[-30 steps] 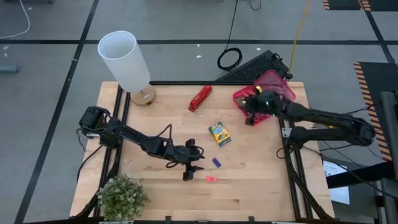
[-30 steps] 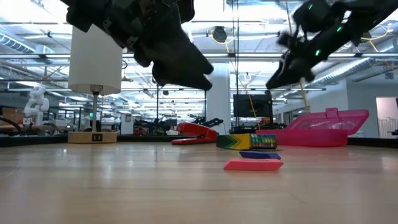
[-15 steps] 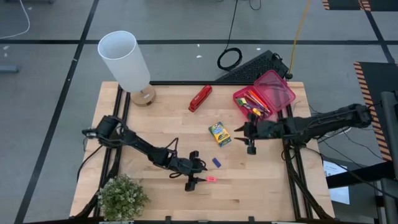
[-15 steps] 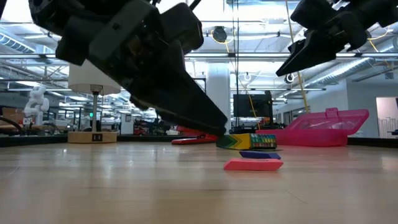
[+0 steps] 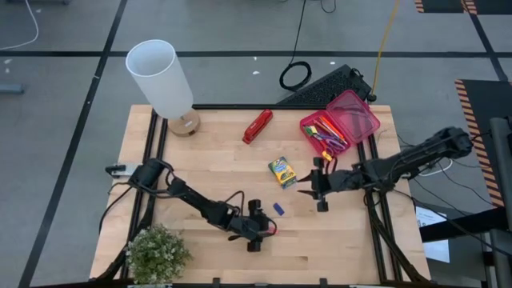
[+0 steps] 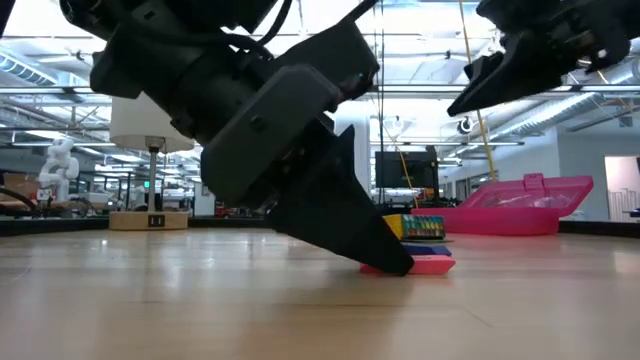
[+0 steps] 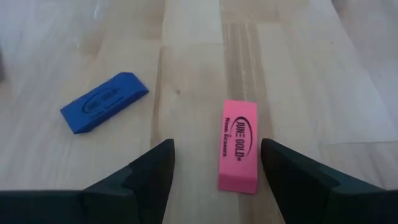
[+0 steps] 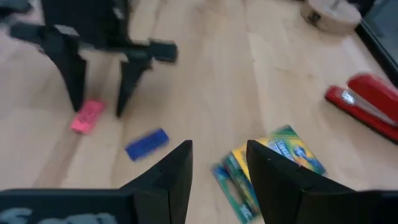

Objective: Pack school essentials
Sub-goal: Put the pink eraser into the pink supply box

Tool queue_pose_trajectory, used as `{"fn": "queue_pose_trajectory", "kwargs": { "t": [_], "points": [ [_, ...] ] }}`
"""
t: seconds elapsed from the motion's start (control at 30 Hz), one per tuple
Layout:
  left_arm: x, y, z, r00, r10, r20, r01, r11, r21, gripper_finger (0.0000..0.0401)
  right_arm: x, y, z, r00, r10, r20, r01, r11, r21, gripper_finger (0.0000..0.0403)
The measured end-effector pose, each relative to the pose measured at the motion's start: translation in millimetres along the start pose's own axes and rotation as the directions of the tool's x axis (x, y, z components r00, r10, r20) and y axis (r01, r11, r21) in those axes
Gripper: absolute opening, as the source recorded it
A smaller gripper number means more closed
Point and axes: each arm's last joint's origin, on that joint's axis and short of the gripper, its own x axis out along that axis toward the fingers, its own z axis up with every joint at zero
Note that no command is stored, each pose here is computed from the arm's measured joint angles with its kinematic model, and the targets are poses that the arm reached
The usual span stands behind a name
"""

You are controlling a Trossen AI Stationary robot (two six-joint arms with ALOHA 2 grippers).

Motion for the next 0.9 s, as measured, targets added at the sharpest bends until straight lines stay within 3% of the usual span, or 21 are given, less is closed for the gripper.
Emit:
{"fn": "queue_pose_trajectory", "kwargs": {
  "t": [0.2,0.57,0.9],
  "points": [
    [0.0,0.5,-2.1,0.999,-0.015,-0.031,0.015,1.000,-0.028,0.0229,-0.1,11.2,4.0,0.998,0.038,0.044,-0.038,0.999,-0.003,0.0146],
    [-0.4,-0.8,-2.7,0.999,-0.019,-0.030,0.018,1.000,-0.021,0.0113,-3.4,22.6,3.6,0.997,0.044,0.057,-0.042,0.999,-0.034,0.0146],
    [0.0,-1.2,-2.4,0.999,-0.029,-0.022,0.029,1.000,0.000,0.0094,-4.3,24.7,3.5,0.997,0.051,0.059,-0.049,0.998,-0.040,0.0146]
  ]
}}
